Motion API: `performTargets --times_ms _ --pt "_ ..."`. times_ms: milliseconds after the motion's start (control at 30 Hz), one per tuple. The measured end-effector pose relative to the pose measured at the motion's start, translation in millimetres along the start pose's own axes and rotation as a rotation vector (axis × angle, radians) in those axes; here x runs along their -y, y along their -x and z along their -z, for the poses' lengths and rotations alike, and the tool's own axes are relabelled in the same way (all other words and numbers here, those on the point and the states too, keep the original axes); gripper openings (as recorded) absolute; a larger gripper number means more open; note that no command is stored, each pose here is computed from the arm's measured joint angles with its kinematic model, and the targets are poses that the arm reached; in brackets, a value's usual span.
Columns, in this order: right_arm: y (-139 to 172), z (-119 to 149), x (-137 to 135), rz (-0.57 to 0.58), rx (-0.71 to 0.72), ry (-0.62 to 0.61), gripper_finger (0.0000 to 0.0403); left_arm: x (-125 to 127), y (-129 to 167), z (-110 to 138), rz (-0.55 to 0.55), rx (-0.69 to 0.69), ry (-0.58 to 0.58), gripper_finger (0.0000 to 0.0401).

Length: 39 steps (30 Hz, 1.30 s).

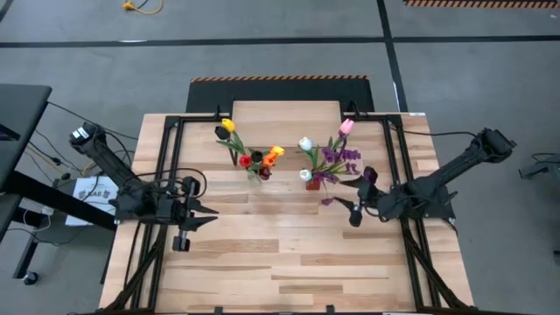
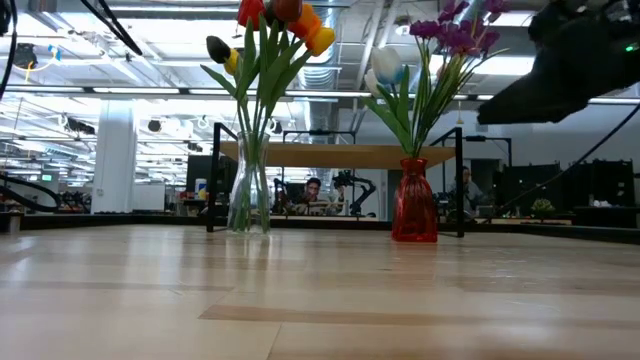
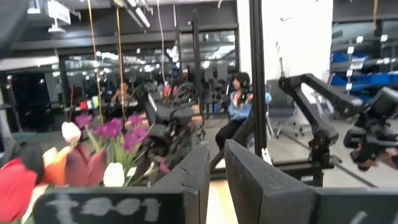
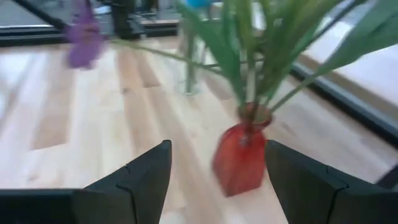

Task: Pick and place flowers into a vace then onto a shelf
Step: Put the red vase with flowers on the shelf

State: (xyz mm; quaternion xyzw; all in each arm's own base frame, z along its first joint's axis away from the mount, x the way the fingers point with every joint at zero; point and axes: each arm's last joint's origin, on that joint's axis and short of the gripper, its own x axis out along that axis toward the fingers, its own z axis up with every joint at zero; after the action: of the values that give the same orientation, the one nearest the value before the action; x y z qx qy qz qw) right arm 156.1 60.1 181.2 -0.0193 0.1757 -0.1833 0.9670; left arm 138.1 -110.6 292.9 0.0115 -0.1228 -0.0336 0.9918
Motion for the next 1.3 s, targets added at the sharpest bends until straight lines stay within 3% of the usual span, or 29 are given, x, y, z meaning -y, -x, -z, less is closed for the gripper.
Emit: performTargets --times_ms 200,467,700,933,1300 --pt "9.2 6.6 -5.5 -0.062 -0.038 -0.033 0.0249 -9.5 10.7 0.7 -0.006 -0.083 -0.013 0.0041" --pt "0.8 23.9 -10.2 0.020 -0.127 -0.123 0.0249 -18.8 23.6 3.8 0.030 -0.170 -0.011 0.0041" --pt "-9.0 28.1 -18.0 0.115 -0.066 -0.201 0.0249 -26.8 34.0 0.6 0.075 -0.188 -0.010 0.0041" --pt "-24.4 33.8 -36.0 0.182 0.046 -0.270 0.0249 -43.2 49.8 -19.5 0.139 -0.247 -0.058 0.0041" --pt "-51.9 72.6 -48.3 0.372 0.140 -0.346 0.0249 -66.1 69.7 -44.5 0.151 -0.276 -0.176 0.0041"
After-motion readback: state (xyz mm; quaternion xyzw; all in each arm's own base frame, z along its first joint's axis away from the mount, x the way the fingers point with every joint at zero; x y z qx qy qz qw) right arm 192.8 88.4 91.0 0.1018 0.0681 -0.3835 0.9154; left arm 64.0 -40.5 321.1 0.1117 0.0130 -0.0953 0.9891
